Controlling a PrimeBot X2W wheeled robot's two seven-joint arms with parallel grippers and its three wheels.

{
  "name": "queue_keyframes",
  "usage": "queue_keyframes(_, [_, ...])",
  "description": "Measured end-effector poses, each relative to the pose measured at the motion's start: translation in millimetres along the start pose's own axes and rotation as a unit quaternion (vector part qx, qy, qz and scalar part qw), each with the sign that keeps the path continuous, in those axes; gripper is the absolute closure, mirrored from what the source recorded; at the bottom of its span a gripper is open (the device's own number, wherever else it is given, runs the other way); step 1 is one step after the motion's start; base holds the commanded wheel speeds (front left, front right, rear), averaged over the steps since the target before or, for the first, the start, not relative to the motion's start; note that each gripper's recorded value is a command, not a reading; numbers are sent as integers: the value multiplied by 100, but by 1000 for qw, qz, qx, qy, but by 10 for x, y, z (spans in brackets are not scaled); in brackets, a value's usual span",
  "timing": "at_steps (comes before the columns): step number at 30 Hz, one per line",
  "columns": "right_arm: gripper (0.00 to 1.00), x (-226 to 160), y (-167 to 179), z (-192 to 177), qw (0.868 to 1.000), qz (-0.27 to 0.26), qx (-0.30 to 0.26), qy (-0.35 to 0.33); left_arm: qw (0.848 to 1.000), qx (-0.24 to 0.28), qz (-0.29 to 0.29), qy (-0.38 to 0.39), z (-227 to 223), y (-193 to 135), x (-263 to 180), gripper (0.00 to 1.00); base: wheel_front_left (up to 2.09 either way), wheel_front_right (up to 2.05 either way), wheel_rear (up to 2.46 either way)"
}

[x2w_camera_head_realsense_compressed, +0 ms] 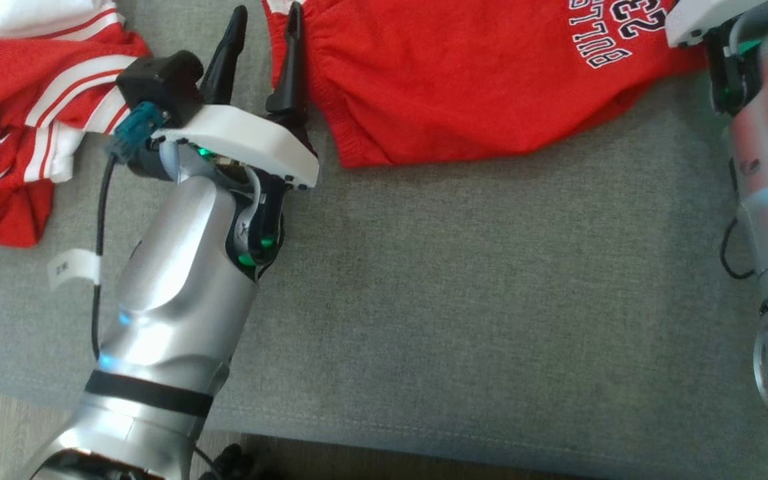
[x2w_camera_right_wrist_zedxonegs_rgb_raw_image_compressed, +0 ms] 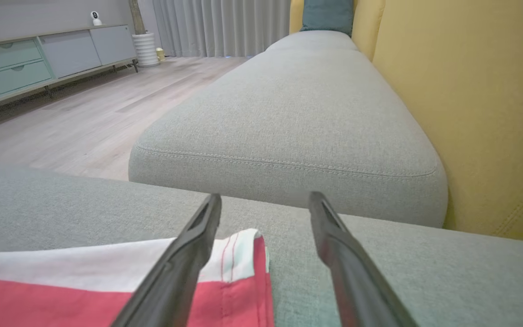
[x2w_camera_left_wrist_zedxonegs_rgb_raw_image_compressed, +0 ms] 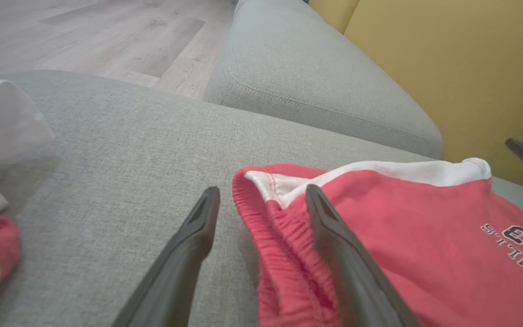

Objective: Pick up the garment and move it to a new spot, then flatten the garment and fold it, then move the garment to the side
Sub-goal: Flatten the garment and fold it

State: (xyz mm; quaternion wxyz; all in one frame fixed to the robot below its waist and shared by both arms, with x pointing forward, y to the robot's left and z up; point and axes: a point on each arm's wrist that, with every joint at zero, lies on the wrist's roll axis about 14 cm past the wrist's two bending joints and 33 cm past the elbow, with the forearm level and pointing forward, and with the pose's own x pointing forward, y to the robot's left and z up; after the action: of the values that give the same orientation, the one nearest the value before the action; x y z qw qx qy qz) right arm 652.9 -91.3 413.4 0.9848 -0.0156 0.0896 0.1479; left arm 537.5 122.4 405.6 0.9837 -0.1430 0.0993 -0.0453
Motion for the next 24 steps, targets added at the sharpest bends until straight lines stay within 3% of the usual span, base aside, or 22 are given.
queue_keyframes(4, [0,-70,-63,52,1000,-8,-8,-7,1000,15,5,-3,16,-2,-34,0,0,0,0])
queue_keyframes(17, [0,-590,63,-615,994,12,-24,105,999,8,30,6,-83,39,-395,0,0,0,0])
queue_keyframes(18, [64,-622,74,-664,992,12,-22,122,999,14,32,7,-93,41,-427,0,0,0,0])
queue_keyframes(19, [100,-633,87,-683,991,14,-22,131,999,14,33,6,-86,42,-438,0,0,0,0])
queue_keyframes(24, [100,-687,170,-666,990,13,6,138,999,17,34,6,-84,35,-529,0,0,0,0])
